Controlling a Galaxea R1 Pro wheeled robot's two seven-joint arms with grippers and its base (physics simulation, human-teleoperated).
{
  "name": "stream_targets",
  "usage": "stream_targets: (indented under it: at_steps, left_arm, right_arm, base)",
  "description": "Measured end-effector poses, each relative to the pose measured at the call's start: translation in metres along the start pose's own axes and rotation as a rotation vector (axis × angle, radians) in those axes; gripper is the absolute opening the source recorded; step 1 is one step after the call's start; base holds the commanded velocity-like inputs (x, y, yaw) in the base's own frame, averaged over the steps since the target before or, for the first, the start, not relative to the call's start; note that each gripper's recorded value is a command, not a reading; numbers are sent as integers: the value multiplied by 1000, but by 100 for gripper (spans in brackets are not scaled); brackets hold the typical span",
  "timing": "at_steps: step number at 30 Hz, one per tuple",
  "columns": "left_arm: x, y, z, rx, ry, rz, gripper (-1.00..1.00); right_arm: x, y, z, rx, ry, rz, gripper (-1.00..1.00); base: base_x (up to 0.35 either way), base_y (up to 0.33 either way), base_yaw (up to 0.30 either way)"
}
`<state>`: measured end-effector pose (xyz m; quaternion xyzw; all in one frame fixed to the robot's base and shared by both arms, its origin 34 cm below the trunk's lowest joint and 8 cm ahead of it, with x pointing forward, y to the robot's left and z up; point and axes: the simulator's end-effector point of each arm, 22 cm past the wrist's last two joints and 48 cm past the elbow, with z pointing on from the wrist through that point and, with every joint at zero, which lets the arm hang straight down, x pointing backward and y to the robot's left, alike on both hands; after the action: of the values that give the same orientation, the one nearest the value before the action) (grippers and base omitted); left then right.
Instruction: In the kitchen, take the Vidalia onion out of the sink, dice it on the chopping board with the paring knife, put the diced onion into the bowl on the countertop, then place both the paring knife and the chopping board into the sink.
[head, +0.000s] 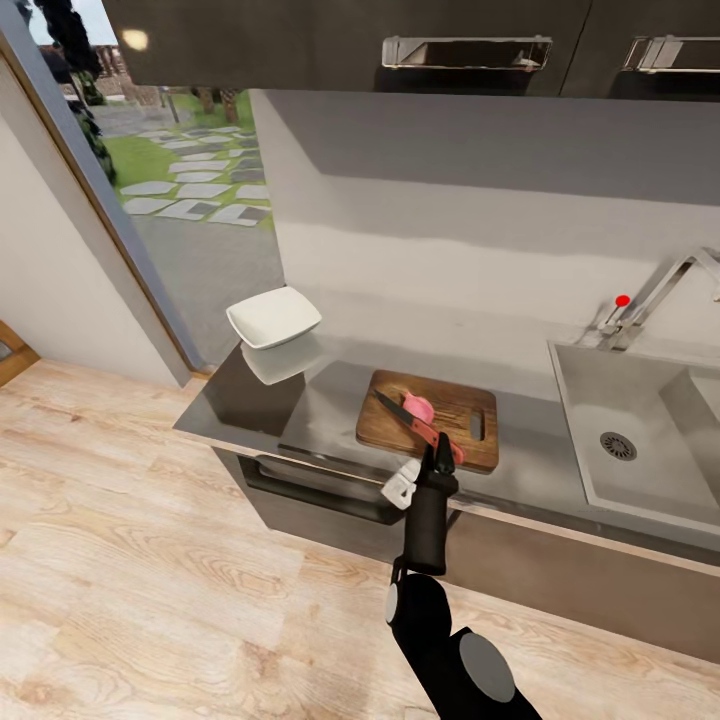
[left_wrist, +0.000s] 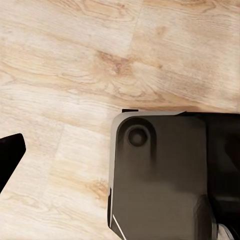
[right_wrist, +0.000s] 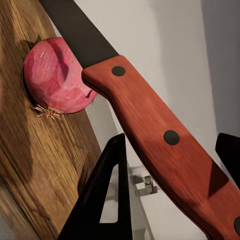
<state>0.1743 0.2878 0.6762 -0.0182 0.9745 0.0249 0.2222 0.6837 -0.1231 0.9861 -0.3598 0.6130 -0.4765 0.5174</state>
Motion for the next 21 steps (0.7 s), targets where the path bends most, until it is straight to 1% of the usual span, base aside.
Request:
stream_targets:
  at_steps: [8,21]
  left_arm:
    - [0,0,0,0,0,0,100]
    - [0,0,0,0,0,0,100]
  right_arm:
    - [3,0,1,2,2,-7,-100]
    - [5,-1,1,4,3,-10,-100]
  base:
    - [0,-2,0]
    - [0,-30,0]
